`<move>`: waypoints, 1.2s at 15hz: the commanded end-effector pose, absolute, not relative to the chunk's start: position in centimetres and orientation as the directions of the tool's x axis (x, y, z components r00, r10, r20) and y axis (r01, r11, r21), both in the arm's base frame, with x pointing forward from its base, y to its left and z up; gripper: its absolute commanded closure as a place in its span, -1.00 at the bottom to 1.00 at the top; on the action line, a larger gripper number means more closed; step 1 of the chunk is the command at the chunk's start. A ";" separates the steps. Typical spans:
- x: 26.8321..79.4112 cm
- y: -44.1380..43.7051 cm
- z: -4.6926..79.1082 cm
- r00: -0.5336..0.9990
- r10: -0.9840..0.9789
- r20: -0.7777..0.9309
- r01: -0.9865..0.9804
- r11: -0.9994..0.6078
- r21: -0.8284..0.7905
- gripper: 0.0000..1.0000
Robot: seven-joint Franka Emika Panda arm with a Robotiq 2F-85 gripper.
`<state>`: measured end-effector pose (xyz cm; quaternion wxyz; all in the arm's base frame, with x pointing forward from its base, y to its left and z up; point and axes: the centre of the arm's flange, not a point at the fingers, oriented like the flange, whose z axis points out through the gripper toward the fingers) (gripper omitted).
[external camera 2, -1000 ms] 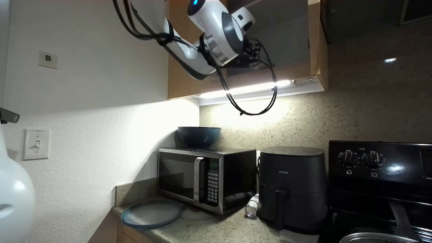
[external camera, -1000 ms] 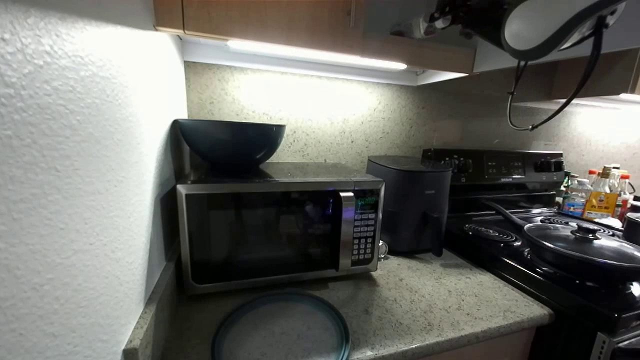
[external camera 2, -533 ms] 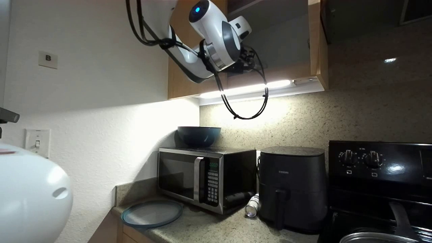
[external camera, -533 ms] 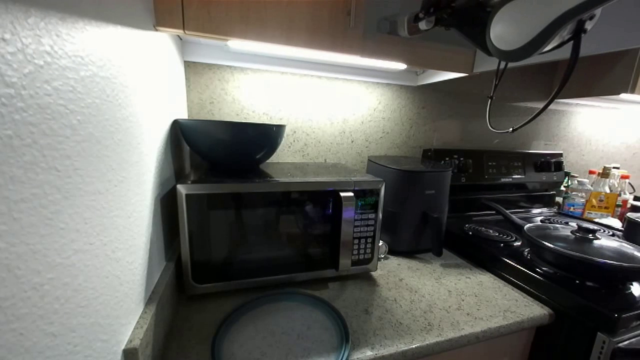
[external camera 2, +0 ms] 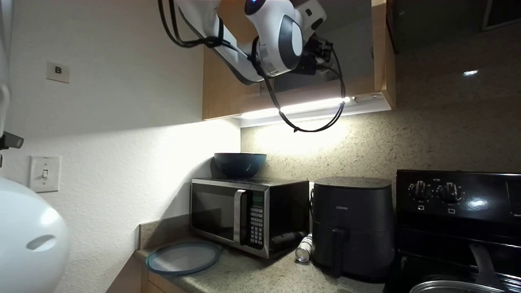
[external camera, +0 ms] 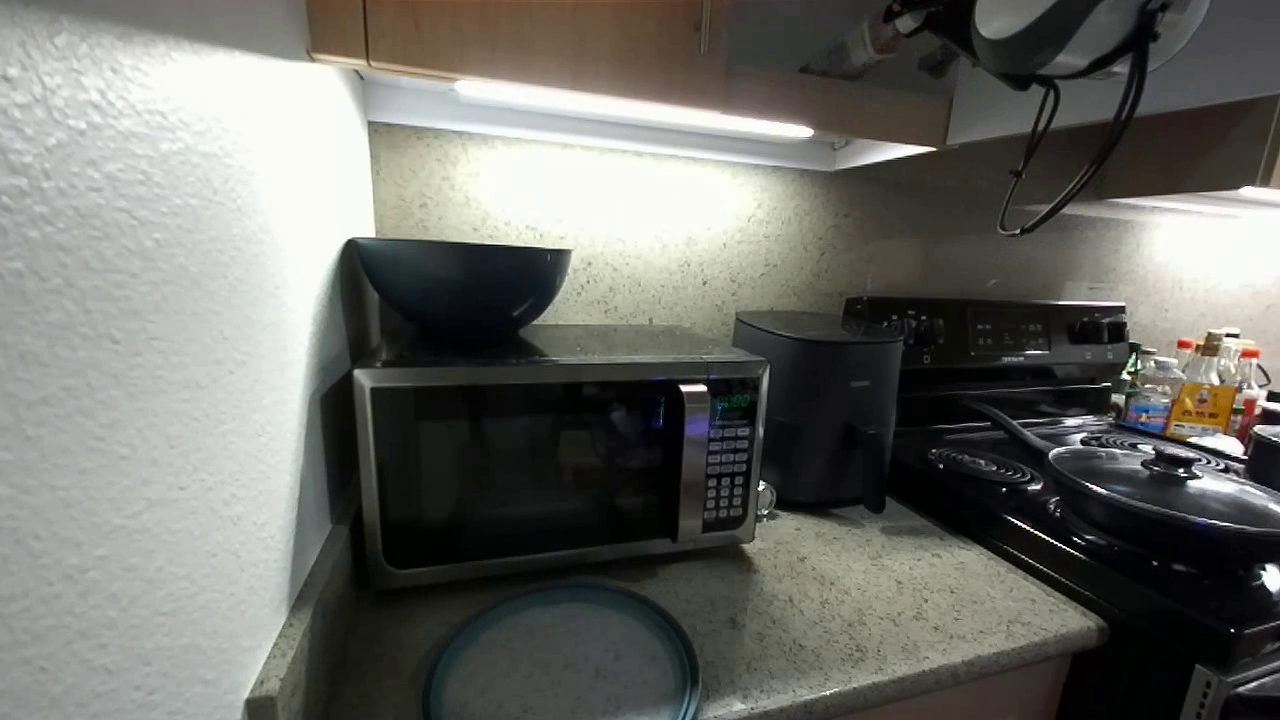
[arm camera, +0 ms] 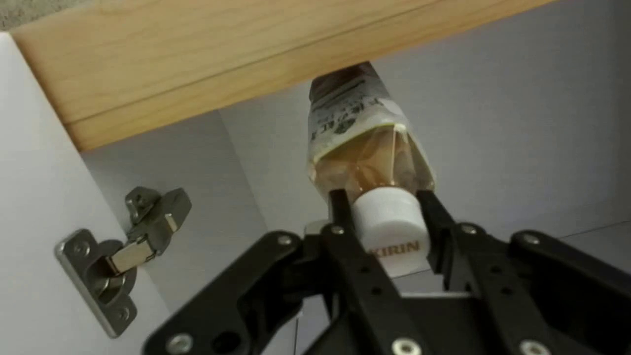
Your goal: Pick up the bottle and put it in the cabinet
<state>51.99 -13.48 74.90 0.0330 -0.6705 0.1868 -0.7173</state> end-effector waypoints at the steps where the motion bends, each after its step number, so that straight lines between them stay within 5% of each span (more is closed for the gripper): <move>1: 53.4 -12.1 76.4 -0.156 -0.265 0.952 -0.230 -0.927 -0.296 0.76; 9: 58.1 -12.2 75.7 -0.118 -0.287 0.951 -0.215 -0.927 -0.307 0.76; 10: 58.5 -12.0 75.6 -0.108 -0.287 0.952 -0.212 -0.929 -0.305 0.03; 11: 58.9 -11.9 75.5 -0.105 -0.289 0.952 -0.211 -0.929 -0.305 -0.25; 18: 59.1 -11.3 74.8 0.010 -0.322 0.947 -0.244 -0.919 -0.310 -0.99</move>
